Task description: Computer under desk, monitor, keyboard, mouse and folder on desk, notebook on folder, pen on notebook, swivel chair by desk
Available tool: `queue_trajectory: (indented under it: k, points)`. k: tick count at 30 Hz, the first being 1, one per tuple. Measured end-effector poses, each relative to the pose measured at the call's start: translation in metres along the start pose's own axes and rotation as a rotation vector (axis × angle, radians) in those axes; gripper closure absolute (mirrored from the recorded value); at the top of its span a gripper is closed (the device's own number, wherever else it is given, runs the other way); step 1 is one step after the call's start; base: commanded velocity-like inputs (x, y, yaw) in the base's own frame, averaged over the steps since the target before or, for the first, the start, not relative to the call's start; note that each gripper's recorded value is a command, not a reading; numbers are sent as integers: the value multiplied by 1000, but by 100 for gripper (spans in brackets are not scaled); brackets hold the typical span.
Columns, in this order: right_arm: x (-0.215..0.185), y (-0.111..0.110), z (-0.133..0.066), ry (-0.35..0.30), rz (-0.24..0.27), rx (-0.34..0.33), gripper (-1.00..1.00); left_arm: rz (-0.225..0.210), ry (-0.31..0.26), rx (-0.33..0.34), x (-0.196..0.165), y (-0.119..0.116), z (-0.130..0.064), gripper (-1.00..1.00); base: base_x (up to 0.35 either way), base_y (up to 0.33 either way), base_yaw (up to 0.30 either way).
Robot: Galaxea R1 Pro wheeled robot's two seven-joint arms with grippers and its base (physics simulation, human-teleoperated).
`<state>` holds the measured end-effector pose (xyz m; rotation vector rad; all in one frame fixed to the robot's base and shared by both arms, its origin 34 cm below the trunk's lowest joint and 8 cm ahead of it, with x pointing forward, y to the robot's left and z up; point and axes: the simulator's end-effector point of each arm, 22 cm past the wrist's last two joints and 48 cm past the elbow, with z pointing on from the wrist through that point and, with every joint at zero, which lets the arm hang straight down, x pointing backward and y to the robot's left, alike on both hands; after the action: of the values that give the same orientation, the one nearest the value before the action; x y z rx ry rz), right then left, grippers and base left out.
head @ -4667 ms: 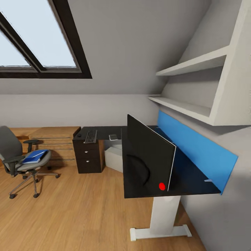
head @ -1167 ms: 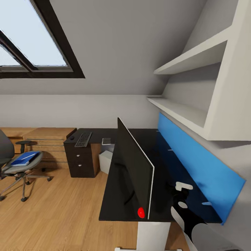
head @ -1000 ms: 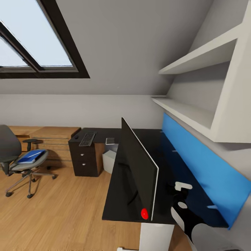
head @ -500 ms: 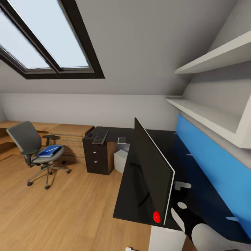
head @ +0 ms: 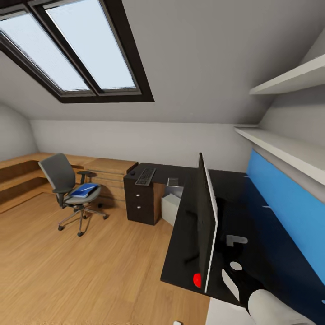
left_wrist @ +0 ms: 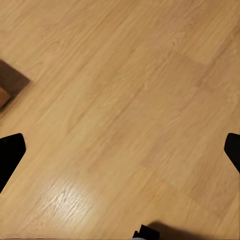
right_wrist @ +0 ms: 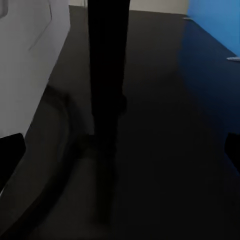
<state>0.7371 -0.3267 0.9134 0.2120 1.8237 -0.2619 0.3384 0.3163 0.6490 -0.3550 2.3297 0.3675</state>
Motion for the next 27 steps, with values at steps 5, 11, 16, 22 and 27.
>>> queue_trajectory:
  k: [5,11,16,22,27]
  points:
    - [0,0,0,0,2,0,-100,-1,0,-1,0,1,0,-100,0,0,248]
    - [0,0,0,0,6,2,-100,0,-1,-1,0,1,0,-100,0,0,248]
    - [-1,0,0,-1,5,1,-100,0,0,0,0,0,0,-100,0,0,248]
    - [-1,1,0,-2,5,0,-100,0,0,0,0,0,0,-100,0,0,248]
    - [-1,1,0,-2,5,0,-100,-1,0,1,0,0,0,-100,0,0,248]
